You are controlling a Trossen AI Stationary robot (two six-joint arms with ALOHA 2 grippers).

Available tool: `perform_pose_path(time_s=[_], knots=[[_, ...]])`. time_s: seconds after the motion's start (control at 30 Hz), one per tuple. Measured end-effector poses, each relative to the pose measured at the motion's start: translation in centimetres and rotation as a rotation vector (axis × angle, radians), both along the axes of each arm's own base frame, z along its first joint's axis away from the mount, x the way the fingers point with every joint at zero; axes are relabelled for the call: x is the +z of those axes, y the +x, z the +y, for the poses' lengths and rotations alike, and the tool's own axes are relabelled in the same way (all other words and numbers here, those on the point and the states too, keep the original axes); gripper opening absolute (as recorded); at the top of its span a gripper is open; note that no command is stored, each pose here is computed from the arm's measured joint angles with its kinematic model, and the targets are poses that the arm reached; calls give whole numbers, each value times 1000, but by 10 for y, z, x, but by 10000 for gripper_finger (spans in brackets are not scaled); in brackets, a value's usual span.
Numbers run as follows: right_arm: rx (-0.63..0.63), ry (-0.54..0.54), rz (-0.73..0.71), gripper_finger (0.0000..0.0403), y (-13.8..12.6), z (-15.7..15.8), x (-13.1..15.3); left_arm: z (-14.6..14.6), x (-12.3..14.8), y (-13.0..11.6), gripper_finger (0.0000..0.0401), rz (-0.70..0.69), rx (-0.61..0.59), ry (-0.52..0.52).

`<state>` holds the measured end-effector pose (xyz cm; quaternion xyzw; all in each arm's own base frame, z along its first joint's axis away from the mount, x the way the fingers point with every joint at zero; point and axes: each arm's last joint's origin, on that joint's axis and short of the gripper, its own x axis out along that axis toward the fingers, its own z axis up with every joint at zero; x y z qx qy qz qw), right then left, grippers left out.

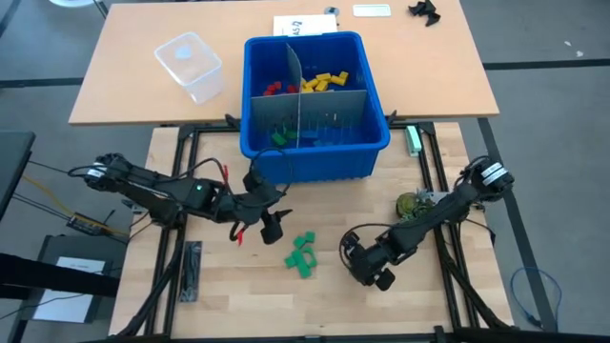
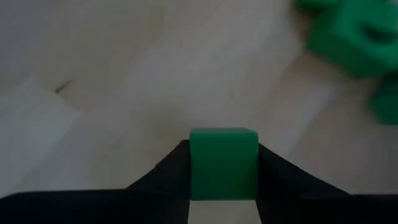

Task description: Sort Items/Unsort Items

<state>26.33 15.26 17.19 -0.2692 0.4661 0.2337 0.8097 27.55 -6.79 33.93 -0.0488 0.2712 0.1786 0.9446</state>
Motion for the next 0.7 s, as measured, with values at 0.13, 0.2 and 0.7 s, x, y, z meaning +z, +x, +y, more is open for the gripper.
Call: perform_pose_path(time_s=[0.13, 0.2, 0.7], knots=[[-74, 7, -129, 128, -2, -12, 35, -1, 11, -11, 234, -41, 8, 18], [-132, 14, -223, 128, 2, -21, 59, 0, 16, -17, 234, -54, 11, 32], [-655, 163, -837, 128, 65, -141, 200, 12, 23, -54, 234, 55, 34, 87]])
